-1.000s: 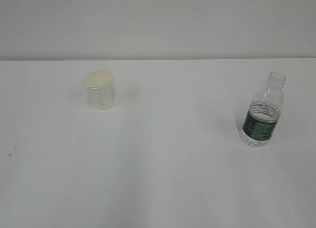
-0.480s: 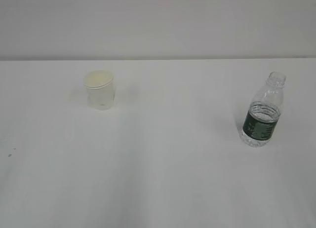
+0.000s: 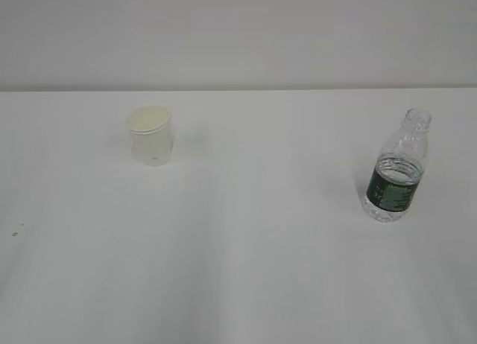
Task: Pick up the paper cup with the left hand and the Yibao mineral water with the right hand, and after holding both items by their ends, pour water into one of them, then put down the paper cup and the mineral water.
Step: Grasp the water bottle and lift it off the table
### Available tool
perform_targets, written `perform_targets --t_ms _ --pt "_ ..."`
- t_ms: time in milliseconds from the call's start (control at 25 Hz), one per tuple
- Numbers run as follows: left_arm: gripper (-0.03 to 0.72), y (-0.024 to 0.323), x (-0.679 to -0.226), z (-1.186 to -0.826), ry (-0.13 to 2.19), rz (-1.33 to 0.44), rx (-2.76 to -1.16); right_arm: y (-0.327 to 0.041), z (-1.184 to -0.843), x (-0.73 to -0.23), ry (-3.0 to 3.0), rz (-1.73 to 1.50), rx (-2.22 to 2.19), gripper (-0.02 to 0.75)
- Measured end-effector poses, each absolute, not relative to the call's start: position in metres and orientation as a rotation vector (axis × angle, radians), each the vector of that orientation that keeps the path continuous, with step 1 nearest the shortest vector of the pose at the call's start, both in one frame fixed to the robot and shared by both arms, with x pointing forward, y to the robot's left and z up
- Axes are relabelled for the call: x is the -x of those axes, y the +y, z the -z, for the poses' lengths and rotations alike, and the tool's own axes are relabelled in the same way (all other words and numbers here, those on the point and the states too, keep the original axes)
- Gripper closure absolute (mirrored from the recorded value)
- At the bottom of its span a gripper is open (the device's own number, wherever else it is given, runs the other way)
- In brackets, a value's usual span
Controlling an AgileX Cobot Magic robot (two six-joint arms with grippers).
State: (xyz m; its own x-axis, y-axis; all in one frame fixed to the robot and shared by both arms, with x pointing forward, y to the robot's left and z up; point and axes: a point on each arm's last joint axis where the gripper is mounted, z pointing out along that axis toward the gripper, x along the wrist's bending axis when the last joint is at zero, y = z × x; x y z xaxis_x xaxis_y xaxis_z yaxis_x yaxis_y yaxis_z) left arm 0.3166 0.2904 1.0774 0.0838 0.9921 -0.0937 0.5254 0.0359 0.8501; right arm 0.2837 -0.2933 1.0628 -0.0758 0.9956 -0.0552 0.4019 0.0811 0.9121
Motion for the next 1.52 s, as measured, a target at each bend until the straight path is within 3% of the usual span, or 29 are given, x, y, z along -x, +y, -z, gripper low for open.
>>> perform_targets --t_ms 760,1520 --pt "0.095 0.287 -0.345 -1.073 1.565 -0.743 -1.601 -0.289 -1.049 -0.294 1.617 -1.025 -1.407 0.116" --pt "0.095 0.287 -0.346 -1.073 1.566 -0.743 -1.602 -0.286 -1.036 -0.345 1.753 -0.987 -1.531 0.143"
